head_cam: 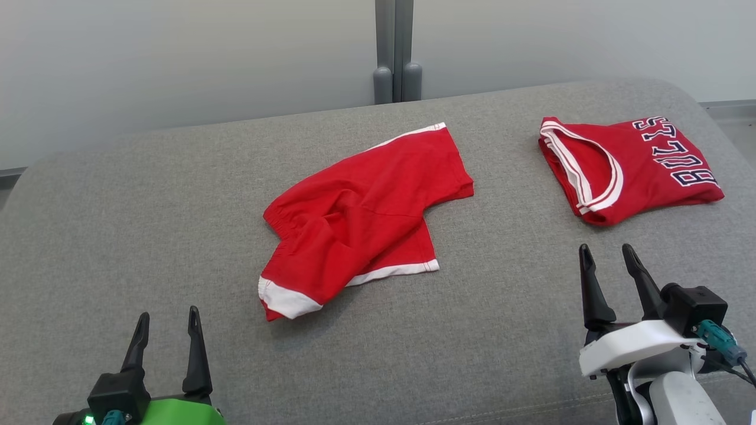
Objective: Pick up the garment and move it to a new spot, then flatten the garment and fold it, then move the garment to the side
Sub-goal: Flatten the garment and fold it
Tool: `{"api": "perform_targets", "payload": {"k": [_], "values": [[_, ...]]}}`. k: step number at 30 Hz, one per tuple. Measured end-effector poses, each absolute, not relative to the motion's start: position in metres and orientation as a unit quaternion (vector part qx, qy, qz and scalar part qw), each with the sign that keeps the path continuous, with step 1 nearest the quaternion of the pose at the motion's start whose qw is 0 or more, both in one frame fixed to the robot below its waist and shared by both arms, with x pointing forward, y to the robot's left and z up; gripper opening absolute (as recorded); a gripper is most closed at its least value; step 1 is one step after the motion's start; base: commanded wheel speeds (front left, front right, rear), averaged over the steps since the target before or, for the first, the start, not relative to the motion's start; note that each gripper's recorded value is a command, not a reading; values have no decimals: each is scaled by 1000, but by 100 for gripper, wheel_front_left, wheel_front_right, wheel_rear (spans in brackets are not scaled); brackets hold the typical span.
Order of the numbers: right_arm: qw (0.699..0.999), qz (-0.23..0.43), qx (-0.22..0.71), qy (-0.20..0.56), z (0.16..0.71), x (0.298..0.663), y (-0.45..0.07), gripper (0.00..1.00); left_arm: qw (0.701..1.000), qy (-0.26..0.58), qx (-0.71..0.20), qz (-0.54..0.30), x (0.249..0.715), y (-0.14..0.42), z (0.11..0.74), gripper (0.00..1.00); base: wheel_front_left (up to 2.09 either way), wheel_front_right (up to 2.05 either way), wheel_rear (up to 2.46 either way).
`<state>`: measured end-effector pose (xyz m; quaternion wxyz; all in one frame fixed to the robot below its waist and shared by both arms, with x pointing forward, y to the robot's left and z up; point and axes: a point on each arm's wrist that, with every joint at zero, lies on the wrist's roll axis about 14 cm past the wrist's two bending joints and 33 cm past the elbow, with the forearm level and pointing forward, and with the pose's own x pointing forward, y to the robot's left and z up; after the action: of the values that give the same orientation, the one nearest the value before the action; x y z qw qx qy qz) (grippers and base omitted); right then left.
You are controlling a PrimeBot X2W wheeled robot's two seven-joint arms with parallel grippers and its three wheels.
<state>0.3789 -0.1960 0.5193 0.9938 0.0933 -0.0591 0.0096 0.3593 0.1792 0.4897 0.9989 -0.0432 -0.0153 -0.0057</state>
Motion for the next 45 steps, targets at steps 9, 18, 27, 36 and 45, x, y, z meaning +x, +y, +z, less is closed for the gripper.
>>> {"api": "perform_targets", "payload": {"k": [9, 18, 27, 36, 45], "values": [[994, 10, 93, -58, 519, 379, -193, 100, 999, -20, -40, -7, 359, 181, 493, 100, 0, 0, 0], [994, 10, 92, -57, 518, 379, -192, 100, 999, -20, -36, -19, 359, 176, 493, 100, 0, 0, 0], [994, 8, 91, -54, 516, 377, -192, 100, 999, -13, -36, -23, 360, 174, 488, 100, 0, 0, 0], [994, 9, 92, -54, 516, 377, -191, 100, 999, -10, -35, -23, 359, 174, 487, 100, 0, 0, 0], [994, 11, 92, -54, 516, 377, -190, 100, 999, -9, -35, -22, 359, 174, 486, 100, 0, 0, 0]]}}
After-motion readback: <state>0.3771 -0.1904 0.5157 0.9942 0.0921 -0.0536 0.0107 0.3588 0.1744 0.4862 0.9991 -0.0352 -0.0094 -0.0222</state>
